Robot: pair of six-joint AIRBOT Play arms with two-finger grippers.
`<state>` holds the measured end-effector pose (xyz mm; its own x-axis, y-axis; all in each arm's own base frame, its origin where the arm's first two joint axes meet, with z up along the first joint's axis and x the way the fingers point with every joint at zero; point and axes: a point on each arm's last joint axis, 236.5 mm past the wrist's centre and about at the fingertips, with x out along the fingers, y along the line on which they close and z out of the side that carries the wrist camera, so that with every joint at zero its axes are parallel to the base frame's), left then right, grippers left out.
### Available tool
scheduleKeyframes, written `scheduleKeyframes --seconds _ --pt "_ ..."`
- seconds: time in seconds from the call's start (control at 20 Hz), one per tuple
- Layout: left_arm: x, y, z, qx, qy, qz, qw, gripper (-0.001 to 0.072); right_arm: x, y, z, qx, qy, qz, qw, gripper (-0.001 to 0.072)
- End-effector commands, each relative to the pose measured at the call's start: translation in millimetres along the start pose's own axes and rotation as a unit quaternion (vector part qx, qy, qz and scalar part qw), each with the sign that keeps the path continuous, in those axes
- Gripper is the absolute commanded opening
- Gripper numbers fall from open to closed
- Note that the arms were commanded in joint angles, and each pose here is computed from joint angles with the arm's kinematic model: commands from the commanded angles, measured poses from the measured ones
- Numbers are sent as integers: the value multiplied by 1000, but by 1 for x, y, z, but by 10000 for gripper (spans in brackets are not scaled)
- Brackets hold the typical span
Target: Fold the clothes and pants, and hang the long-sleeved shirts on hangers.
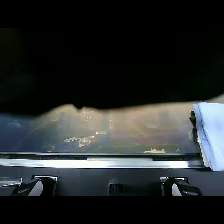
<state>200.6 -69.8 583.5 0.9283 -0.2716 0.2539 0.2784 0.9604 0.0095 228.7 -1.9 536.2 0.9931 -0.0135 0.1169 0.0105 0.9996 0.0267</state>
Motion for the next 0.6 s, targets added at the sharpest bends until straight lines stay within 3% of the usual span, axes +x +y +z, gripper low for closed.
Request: scheduleKeyframes --seconds 0.0,0.1,0.2,0.3,0.4,0.55 --pt "-11 12 -6 10 23 40 999 22 -5 -9 -3 3 9 -22 1000 39" --pt "5 34 -65 -15 128 55 990 22 14 -18 -40 3 81 -31 996 38" --pt "27 56 -157 -65 267 47 960 22 44 -26 -129 18 250 -27 968 37" --pt "47 70 -262 -121 386 23 914 23 66 -30 -246 46 444 -13 895 36" --pt "58 70 -376 -172 479 3 861 23 92 -26 -356 73 560 7 825 35" --pt "54 62 -528 -235 566 16 790 24 133 -10 -486 93 615 10 783 36"
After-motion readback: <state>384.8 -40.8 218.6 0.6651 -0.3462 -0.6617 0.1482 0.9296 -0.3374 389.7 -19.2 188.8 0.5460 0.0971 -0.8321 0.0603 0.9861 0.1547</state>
